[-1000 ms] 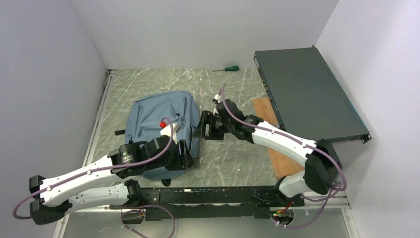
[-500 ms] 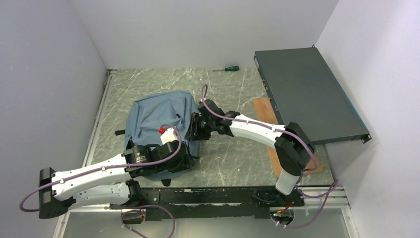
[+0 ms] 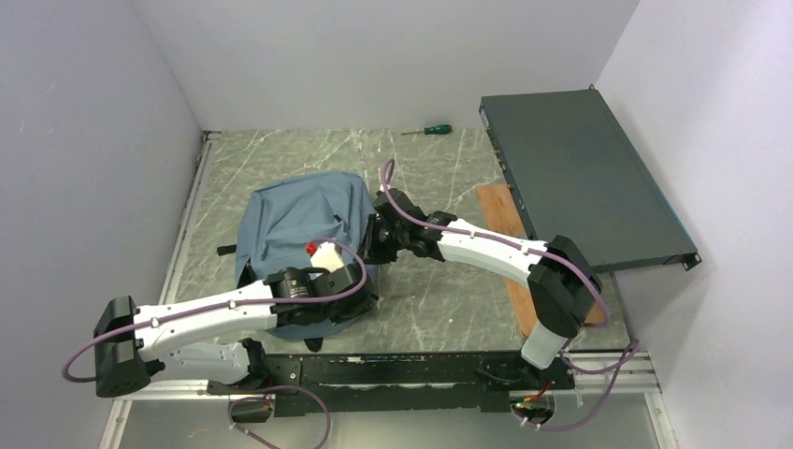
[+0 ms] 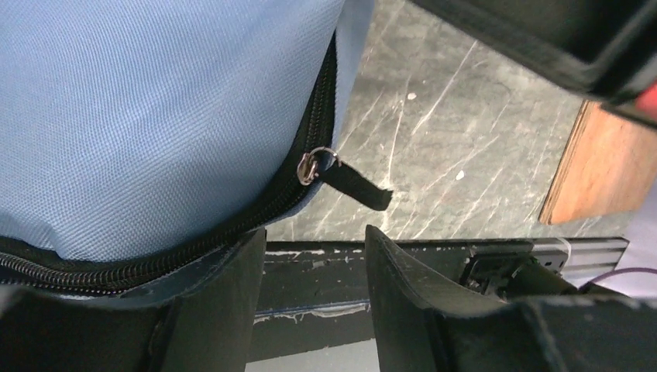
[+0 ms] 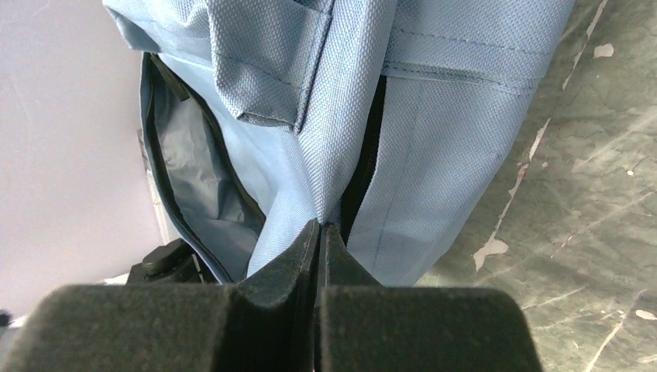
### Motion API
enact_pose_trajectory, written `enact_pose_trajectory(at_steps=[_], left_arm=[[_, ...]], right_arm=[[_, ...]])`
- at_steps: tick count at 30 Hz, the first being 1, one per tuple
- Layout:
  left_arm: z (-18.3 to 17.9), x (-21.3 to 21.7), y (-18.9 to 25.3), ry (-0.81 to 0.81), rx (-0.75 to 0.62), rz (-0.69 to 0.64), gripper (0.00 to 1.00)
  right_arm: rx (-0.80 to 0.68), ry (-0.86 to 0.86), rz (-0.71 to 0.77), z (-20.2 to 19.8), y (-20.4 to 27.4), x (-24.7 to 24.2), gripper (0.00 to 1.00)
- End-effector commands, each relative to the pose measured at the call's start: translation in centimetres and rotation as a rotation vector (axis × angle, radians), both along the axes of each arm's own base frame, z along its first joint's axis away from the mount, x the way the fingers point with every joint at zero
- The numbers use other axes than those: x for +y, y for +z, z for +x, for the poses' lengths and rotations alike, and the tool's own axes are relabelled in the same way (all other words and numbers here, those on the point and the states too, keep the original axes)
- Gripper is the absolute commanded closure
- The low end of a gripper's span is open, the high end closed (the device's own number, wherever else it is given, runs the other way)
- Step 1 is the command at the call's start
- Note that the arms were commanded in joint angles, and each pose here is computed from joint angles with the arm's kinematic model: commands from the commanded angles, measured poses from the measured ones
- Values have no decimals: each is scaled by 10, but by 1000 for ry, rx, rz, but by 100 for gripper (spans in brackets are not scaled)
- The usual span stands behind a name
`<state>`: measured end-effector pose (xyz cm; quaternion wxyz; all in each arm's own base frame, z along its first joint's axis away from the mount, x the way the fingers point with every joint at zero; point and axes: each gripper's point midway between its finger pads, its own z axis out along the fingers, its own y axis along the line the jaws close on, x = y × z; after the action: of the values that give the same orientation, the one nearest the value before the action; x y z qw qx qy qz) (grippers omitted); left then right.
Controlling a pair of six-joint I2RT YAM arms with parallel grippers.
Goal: Pack the student bag
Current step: Zip the student bag at the center of the board.
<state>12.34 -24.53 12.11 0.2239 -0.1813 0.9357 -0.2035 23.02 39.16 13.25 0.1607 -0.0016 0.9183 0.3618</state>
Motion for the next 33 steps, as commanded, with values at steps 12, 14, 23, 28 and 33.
enact_pose_trajectory(at_steps=[12, 14, 23, 28, 33], left_arm=[[33, -15, 27, -52, -138, 183, 30], [32, -16, 21, -13, -116, 173, 36], [48, -15, 21, 154, -218, -45, 43], [47, -14, 16, 160, -195, 4, 56], [45, -11, 8, 157, -163, 82, 66]], right_arm=[[-11, -5, 73, -5, 35, 1, 100], [-9, -6, 72, -5, 36, 0, 100], [1, -55, 88, -5, 43, -10, 100], [-4, -41, 90, -4, 45, -10, 100], [11, -34, 90, -6, 40, -8, 100]])
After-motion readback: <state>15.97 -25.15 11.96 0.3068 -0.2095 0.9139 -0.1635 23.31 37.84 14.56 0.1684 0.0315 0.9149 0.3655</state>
